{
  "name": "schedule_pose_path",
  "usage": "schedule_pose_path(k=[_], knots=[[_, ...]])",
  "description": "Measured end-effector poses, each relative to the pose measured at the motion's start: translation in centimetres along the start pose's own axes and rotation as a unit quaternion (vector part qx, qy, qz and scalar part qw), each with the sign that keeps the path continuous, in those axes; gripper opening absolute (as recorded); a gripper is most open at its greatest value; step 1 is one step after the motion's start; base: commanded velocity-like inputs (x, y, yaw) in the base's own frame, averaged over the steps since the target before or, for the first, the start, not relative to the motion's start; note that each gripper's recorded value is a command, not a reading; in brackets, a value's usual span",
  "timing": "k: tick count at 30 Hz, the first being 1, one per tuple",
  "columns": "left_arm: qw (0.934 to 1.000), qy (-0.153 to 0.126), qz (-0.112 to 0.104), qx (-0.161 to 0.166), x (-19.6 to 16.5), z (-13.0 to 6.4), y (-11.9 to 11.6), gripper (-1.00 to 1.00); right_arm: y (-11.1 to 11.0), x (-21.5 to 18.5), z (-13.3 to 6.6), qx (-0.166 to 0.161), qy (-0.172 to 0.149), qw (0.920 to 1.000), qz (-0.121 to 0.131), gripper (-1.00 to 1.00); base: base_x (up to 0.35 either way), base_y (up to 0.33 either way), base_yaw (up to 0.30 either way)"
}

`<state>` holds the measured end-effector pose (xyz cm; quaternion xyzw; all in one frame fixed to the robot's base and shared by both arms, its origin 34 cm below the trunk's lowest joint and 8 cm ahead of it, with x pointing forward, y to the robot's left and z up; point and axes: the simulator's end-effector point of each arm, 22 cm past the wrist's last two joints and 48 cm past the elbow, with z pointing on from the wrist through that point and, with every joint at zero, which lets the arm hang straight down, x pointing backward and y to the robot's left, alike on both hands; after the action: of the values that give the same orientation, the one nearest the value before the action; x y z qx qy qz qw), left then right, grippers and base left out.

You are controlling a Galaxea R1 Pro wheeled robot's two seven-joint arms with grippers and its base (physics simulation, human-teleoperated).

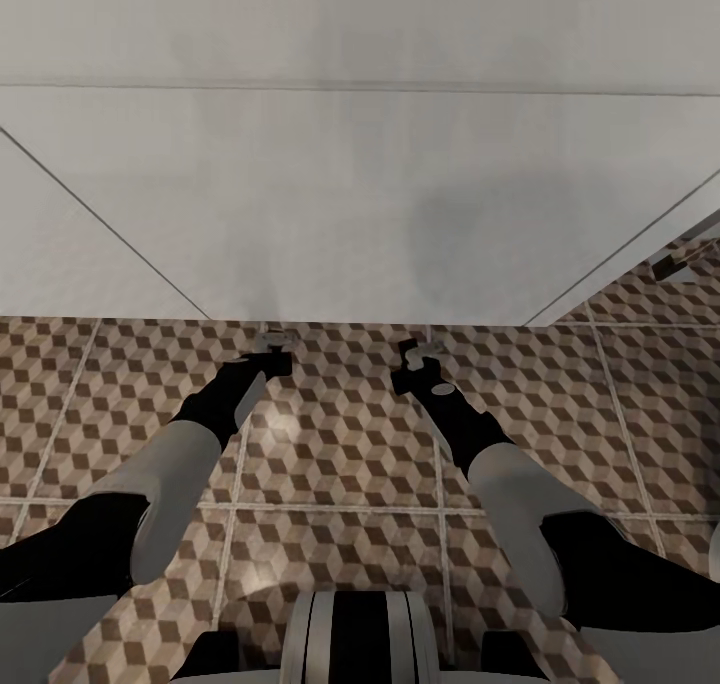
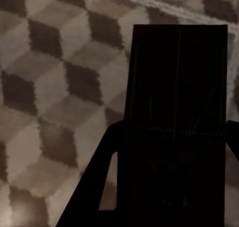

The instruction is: Take the four mousetraps from the cabinet in the bathroom and place them on the bathroom floor. Make sure all four end up on the same floor surface, and ensure that at least two of them are either under or directly next to the same bathroom sink.

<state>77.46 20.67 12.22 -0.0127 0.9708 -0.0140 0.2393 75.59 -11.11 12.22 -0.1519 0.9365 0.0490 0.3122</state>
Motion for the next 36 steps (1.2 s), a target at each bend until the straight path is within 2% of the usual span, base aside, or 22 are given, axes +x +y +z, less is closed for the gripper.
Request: schedule_pose_path(k=[13, 36], knots=[[1.0, 0.0, 0.0, 0.003, 0.2, 0.0, -0.1, -1.0, 0.6, 2.7, 0.0, -0.006, 0.029, 0.9995, 0.003, -1.0, 0.0, 0.0, 0.0], [1.0, 0.0, 0.001, 0.008, 0.3, 0.0, -0.4, -1.0, 0.5, 1.5, 0.1, -0.005, 0.009, 0.9999, 0.003, -1.0, 0.0, 0.0, 0.0]])
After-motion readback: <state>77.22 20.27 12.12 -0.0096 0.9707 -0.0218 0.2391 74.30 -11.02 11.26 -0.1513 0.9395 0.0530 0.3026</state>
